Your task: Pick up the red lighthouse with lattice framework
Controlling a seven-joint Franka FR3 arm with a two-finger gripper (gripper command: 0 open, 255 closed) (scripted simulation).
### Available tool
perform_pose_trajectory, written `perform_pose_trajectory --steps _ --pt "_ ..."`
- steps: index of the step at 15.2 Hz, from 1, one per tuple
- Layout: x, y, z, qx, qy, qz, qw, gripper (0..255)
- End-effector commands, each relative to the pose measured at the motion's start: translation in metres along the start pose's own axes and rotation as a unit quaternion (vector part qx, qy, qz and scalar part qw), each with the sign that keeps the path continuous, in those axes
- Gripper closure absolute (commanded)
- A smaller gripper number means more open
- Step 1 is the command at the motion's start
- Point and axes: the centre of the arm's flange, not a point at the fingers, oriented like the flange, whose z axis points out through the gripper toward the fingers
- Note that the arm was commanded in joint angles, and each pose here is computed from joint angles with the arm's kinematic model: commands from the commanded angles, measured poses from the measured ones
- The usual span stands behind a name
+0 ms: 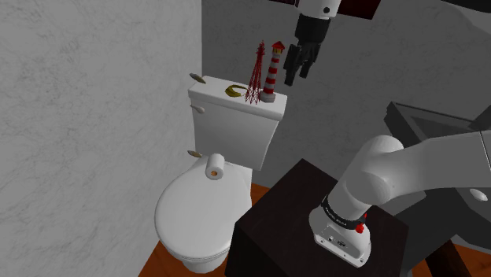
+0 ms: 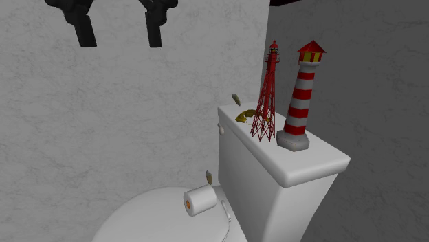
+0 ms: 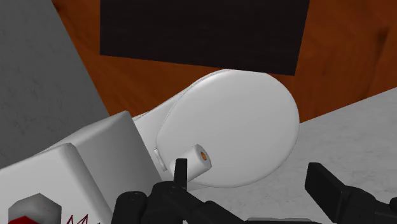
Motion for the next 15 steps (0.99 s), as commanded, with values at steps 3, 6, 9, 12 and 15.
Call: perform_pose_trajectory --steps 3,6,9,12,15 --pt "0.02 0.013 0.001 0.002 0.009 0.015 0.9999 0" --pt "0.05 0.034 0.001 0.005 0.023 0.036 0.9991 0" --pt "0.079 0.056 0.001 0.008 0.037 0.058 0.9976 0" --pt "0.107 0.079 0.0 0.012 0.051 0.08 0.9955 0" --pt "0.134 0.104 -0.001 0.015 0.064 0.101 0.9927 0"
